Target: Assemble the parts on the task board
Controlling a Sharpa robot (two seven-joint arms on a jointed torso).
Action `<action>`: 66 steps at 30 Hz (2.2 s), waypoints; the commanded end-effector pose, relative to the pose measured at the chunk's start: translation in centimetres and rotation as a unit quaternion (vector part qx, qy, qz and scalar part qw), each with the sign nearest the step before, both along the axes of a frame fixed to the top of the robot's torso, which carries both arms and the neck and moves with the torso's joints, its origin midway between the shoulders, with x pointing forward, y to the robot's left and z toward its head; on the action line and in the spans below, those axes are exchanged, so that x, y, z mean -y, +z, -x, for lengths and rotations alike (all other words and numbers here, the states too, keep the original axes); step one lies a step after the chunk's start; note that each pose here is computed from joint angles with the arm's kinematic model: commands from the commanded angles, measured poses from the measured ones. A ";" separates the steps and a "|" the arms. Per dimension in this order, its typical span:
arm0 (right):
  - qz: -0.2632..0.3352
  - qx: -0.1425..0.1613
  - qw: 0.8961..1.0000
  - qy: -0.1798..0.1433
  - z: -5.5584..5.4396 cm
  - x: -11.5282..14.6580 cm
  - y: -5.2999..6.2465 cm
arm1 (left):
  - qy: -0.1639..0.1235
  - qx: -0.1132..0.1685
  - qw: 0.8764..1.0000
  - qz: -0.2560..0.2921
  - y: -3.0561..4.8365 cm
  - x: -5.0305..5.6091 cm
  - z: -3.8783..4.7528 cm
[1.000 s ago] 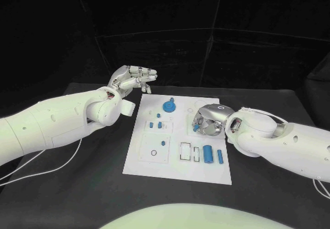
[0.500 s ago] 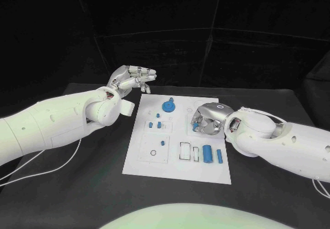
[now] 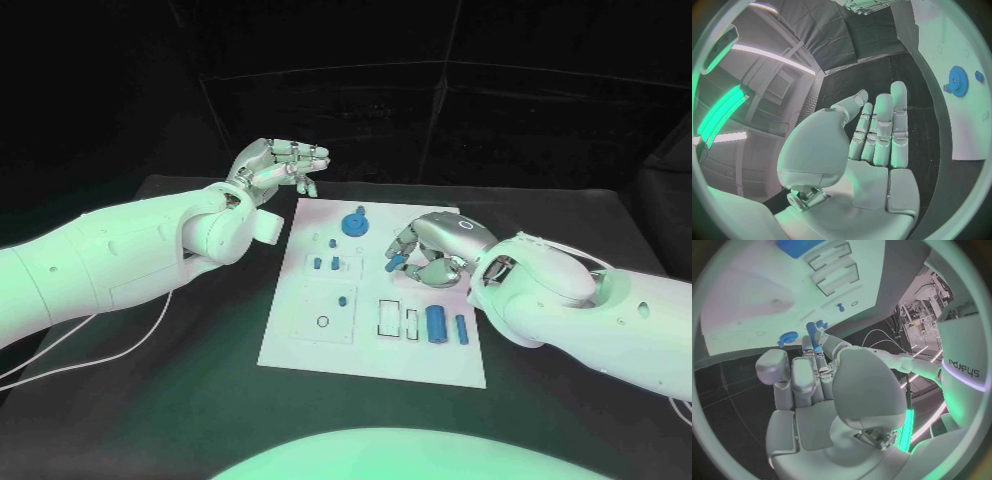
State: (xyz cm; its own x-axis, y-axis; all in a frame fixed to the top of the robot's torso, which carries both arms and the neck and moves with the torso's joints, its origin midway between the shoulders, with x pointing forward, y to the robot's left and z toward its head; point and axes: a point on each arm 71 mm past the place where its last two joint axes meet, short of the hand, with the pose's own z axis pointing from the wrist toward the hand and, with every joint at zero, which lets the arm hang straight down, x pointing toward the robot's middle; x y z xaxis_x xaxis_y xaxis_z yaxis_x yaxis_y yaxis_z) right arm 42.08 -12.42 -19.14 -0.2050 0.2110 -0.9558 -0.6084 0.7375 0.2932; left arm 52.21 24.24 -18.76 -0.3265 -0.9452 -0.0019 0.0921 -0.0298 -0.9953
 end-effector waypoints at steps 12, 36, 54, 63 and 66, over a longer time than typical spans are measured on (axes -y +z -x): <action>-0.050 -0.030 0.993 0.106 1.8 -7.4 -1.0 | -0.011 0.001 1.000 0.007 0.13 0.7 0.01; 0.001 -0.076 0.987 0.145 2.4 -10.3 -4.8 | -0.015 0.000 1.000 0.008 0.11 1.1 -0.03; 0.043 -0.072 0.987 0.137 2.2 -10.5 -5.5 | -0.016 -0.001 1.000 0.008 0.10 1.1 -0.05; 0.052 -0.059 0.987 0.137 2.4 -11.1 -5.4 | -0.016 -0.001 1.000 0.008 0.09 1.1 -0.05; 0.050 -0.056 0.987 0.139 2.5 -11.4 -5.3 | -0.016 -0.001 1.000 0.008 0.09 1.1 -0.05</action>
State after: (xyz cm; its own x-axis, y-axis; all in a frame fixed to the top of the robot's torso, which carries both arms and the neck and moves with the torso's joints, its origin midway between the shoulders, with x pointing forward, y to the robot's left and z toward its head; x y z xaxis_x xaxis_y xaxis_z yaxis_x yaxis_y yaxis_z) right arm 39.59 -1.14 -24.51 -0.3682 0.0538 -0.9282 -0.7516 0.5704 0.3312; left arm 52.25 23.25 -18.80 -0.3473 -0.9377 0.0067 0.0869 -0.0393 -0.9954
